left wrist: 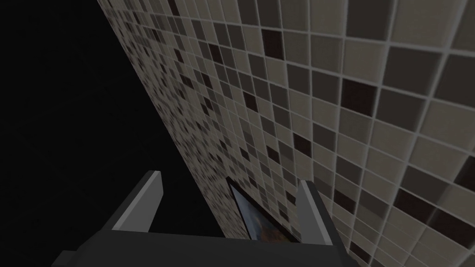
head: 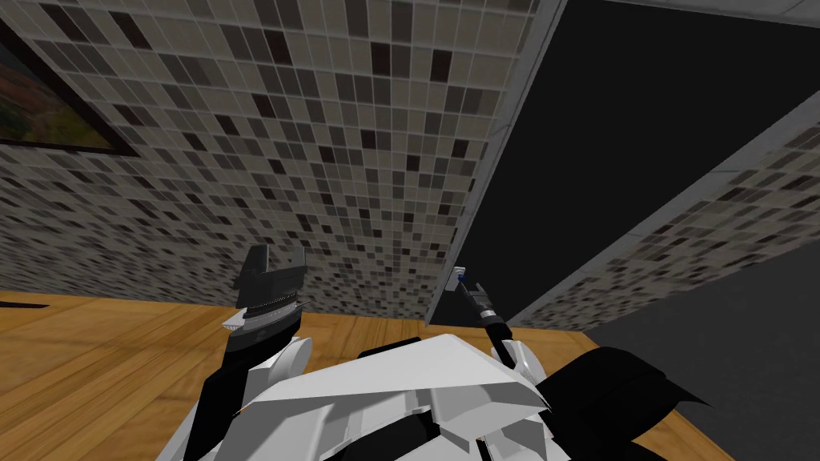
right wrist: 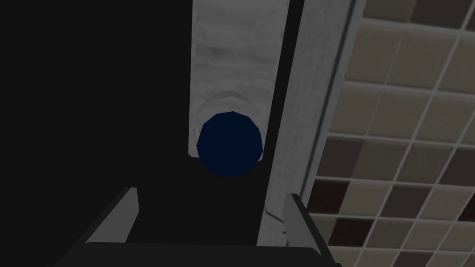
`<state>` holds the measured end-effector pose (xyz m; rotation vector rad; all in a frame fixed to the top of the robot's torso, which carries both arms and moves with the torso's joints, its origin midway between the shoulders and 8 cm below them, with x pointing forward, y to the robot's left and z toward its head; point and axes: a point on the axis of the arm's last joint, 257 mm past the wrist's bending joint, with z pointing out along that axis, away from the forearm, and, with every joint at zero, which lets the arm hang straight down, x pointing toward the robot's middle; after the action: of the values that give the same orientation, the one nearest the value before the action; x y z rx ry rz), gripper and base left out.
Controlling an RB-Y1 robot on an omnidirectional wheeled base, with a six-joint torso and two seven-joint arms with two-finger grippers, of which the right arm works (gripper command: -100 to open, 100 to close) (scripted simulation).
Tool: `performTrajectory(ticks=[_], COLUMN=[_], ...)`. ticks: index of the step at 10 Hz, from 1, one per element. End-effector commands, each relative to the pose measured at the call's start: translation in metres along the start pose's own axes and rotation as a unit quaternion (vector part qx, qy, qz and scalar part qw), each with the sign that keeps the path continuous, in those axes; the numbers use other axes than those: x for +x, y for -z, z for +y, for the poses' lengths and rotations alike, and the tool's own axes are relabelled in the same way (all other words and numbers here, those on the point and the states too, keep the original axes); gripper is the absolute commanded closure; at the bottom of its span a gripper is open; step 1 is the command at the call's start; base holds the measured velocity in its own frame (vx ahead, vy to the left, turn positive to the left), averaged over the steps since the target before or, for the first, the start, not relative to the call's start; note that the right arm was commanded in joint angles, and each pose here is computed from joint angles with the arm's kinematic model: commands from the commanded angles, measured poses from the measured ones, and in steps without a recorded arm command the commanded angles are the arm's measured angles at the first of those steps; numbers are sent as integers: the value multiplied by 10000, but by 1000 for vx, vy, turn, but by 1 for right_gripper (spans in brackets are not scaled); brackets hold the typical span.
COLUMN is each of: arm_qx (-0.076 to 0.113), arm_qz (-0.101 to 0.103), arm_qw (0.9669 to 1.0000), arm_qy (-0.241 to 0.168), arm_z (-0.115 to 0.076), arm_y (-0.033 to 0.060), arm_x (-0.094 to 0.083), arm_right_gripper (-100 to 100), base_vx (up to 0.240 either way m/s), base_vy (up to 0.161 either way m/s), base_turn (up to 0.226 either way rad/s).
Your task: Pull the door open
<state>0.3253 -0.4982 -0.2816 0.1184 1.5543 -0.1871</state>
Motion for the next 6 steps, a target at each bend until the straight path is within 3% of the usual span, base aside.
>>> performTrajectory(ticks=[1,3,4,5,6], arm_qx=[40,123,96,96,96], arm_qz=[13,45,33,33,33], arm_qw=[10000,9997,9998,9998,9998], arm_qy=[-35,-210,-157,-157,-157], arm_z=[24,121,94,94,94], arm_y=[-19,-21,-7,-7,-7], arm_x=[38,140,108,108,108], arm_right_gripper=[-100,-100,-100,100,100], base_vx=[194,186,84,-17,-37], base_vy=[-57,-47,-17,5,8], base_turn=[32,33,10,-19,6])
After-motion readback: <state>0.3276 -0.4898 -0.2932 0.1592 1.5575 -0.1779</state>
